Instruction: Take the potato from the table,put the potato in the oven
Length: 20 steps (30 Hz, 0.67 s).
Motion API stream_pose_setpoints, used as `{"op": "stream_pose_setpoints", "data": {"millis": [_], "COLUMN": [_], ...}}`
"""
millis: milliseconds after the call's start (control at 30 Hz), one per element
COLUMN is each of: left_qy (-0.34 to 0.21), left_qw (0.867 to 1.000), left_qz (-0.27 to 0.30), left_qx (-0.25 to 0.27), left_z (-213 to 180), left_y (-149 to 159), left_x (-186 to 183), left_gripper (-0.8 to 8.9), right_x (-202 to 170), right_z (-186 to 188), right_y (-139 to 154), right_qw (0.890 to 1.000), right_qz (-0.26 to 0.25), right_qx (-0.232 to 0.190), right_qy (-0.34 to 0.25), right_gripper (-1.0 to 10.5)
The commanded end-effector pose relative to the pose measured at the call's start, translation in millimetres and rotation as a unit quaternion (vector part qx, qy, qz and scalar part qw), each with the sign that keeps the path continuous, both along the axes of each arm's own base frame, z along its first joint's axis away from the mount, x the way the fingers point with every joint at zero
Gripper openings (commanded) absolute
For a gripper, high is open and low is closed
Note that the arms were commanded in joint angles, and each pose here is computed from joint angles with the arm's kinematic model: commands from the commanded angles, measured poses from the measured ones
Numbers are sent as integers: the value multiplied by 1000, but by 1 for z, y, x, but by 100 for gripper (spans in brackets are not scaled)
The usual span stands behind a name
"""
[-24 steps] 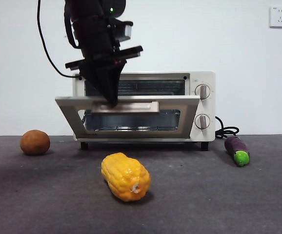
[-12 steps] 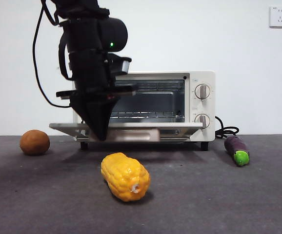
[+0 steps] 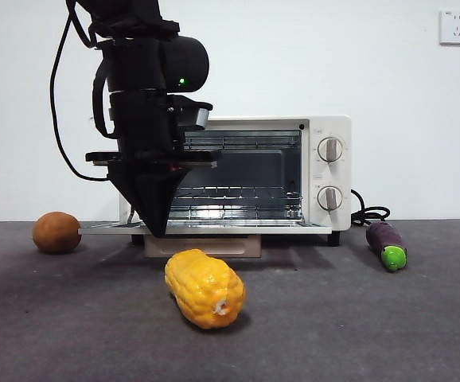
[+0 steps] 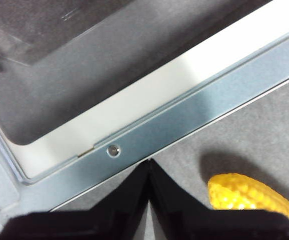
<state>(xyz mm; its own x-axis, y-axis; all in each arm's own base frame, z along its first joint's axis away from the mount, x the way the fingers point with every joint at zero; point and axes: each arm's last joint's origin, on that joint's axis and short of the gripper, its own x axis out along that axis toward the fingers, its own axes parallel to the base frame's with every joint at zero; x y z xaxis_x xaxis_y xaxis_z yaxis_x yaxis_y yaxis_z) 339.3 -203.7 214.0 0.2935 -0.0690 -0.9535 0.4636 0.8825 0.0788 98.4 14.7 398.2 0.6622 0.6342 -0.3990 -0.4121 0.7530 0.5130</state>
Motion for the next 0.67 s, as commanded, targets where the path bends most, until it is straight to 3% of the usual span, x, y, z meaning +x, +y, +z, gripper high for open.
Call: {"op": "stream_pose_setpoints", "data": {"millis": [33,333,467,667], "left_qy": [-5,10,-23,-100], "left_qw": [1000,997,995,985], "left_qz": [5,-37,-53,-62], "left_qx": [0,-68,-86,-129], "left_z": [-6,23,58,128], "left_y": [-2,-10,-6,21], "left_x": [3,-17,-34,-75], "left_gripper": [-6,-6,-6,-6], "right_x": [-2,-3,-1,10], "right_z": [1,-2,0,4], "right_y": [0,0,0,2], "right_qw": [1000,1000,1000,999], "right_qz": [5,2,7,26], "right_qx": [-5,-8,-11,29], "right_qy": [-5,13,-4,-5], "right_gripper": [1,2,2,10]}}
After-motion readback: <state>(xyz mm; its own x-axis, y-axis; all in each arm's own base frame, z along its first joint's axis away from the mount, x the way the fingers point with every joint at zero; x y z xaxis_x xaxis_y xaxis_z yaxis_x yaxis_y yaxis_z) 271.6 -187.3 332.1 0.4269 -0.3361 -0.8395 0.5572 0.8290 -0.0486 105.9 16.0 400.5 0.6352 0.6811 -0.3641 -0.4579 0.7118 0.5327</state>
